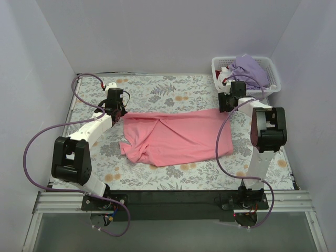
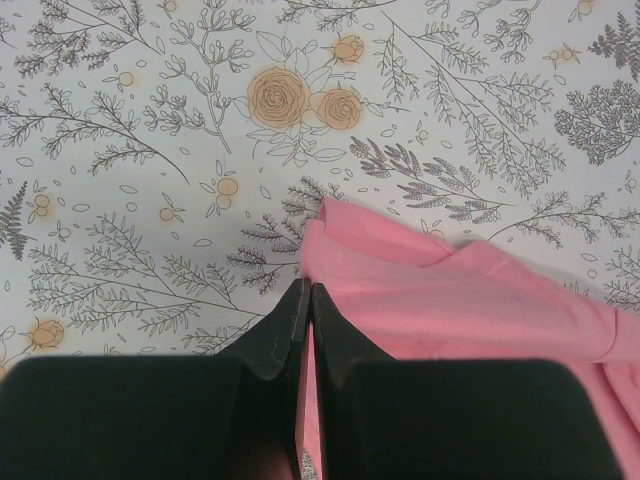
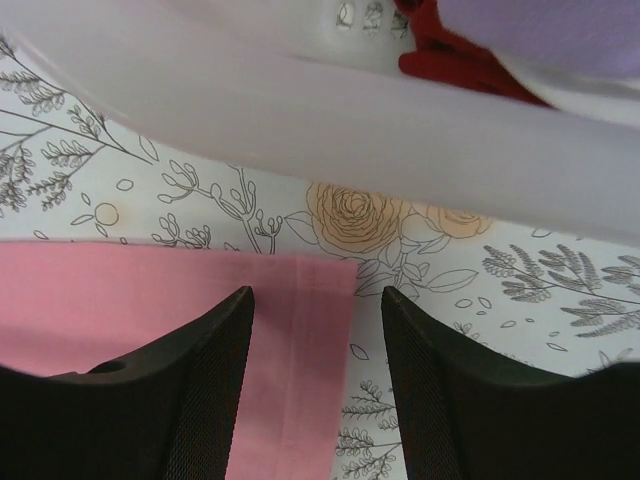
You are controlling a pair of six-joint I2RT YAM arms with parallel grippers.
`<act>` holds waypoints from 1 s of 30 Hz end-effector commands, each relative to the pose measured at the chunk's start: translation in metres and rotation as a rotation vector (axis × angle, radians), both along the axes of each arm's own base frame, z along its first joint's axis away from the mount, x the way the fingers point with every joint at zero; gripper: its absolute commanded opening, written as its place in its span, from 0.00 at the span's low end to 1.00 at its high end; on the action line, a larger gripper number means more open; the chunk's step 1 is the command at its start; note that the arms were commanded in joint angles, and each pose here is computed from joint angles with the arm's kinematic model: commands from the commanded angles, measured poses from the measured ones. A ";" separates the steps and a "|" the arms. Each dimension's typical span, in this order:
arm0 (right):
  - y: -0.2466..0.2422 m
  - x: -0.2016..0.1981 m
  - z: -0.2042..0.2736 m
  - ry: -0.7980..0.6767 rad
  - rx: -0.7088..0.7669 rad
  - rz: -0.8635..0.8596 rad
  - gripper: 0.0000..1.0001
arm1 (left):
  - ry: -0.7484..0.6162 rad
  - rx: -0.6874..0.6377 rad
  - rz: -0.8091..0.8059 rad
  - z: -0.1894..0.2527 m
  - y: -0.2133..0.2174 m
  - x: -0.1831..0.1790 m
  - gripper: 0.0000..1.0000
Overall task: Fold and stack the t-shirts
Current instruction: Flatten the tshirt out
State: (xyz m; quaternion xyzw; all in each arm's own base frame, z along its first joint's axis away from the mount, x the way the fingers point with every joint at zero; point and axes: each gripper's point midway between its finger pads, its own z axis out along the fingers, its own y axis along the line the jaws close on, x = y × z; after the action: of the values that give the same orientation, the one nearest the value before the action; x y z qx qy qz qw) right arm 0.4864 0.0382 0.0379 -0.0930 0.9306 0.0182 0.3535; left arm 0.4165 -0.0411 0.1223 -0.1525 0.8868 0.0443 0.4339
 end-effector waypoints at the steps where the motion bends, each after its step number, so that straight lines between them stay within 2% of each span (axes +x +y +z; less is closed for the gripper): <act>1: 0.010 0.016 0.005 -0.030 0.071 0.038 0.61 | -0.042 0.014 0.012 0.014 0.004 0.004 0.00; 9: 0.008 0.009 -0.020 0.032 0.106 0.001 0.57 | -0.032 0.012 0.009 0.012 0.003 0.005 0.00; 14: 0.009 0.004 -0.026 0.065 0.131 -0.002 0.50 | -0.033 0.014 0.013 0.012 0.004 0.005 0.00; 19: 0.007 -0.007 -0.037 0.124 0.154 -0.023 0.48 | -0.031 0.012 0.009 0.012 0.003 0.004 0.00; 24: 0.007 -0.014 -0.045 0.165 0.170 -0.034 0.41 | -0.026 0.013 0.010 0.010 0.003 0.005 0.00; 30: 0.011 -0.023 -0.046 0.196 0.185 -0.010 0.42 | -0.021 0.010 0.008 0.007 0.002 0.005 0.00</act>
State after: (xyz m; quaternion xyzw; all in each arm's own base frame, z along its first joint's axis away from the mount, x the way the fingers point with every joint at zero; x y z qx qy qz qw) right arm 0.4965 0.0419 0.0239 -0.0562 0.9327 0.0887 0.3451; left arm 0.4164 -0.0410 0.1195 -0.1508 0.8887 0.0460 0.4306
